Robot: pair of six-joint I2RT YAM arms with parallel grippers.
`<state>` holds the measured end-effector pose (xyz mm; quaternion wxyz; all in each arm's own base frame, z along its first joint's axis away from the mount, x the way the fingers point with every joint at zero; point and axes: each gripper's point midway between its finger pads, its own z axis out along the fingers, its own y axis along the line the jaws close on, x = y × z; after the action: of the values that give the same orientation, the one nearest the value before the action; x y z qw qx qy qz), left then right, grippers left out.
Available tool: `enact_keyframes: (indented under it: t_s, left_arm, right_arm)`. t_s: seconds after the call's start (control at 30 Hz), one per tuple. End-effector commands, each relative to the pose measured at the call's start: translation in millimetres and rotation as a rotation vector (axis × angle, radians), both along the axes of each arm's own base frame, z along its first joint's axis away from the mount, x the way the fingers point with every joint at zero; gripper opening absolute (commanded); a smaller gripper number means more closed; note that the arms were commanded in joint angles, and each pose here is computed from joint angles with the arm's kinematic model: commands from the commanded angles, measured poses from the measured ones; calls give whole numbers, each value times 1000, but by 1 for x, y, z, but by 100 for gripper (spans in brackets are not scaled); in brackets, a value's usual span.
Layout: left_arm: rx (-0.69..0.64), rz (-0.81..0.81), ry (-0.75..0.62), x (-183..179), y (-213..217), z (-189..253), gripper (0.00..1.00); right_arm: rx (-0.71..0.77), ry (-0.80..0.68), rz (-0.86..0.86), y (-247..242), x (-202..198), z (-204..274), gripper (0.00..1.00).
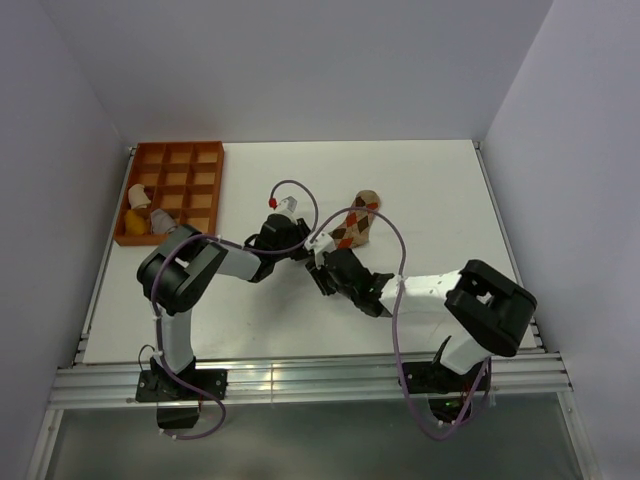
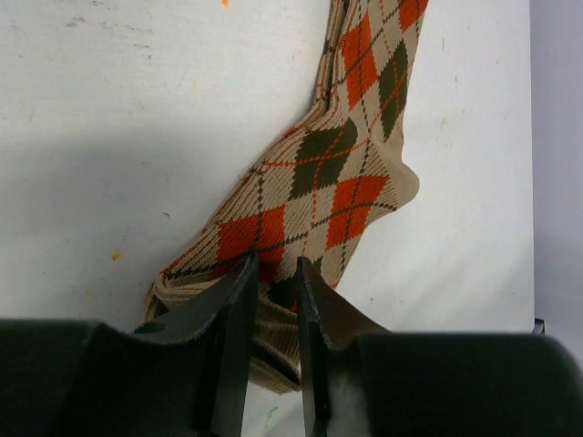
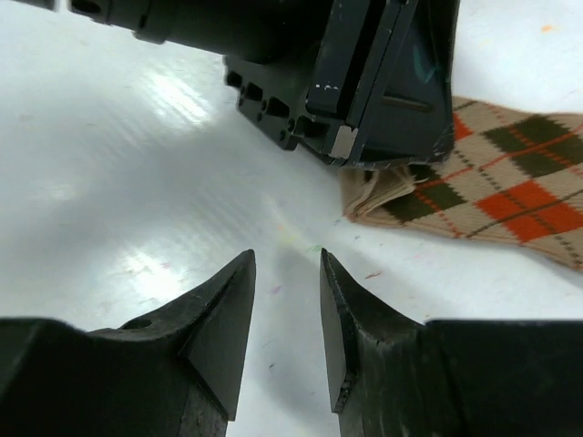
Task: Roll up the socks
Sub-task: Roll the sock at the center of the board.
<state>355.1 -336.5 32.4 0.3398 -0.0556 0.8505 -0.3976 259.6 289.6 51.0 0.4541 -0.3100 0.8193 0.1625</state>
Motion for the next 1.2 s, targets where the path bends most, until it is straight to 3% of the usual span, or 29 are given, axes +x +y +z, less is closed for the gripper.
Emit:
enact_keyframes:
  t_s: [0.0, 0.23, 0.43, 0.83, 1.17]
  left_arm:
    - [44, -41, 42, -9, 0, -18, 29]
    - [52, -48, 41, -10, 0, -18, 29]
    - [49, -48, 50, -11, 0, -20, 29]
    - [46, -16, 80, -12, 6, -24, 29]
    - [44, 0, 83, -11, 8, -22, 29]
  right_arm:
    - [-95, -194, -65, -6, 23, 10, 42]
    - [-143, -226, -99, 3, 32, -4, 42]
    - [-97, -235, -136, 7, 38, 1, 42]
    - [357, -33, -261, -17, 44, 35, 51]
    - [397, 70, -214, -5, 45, 19, 51]
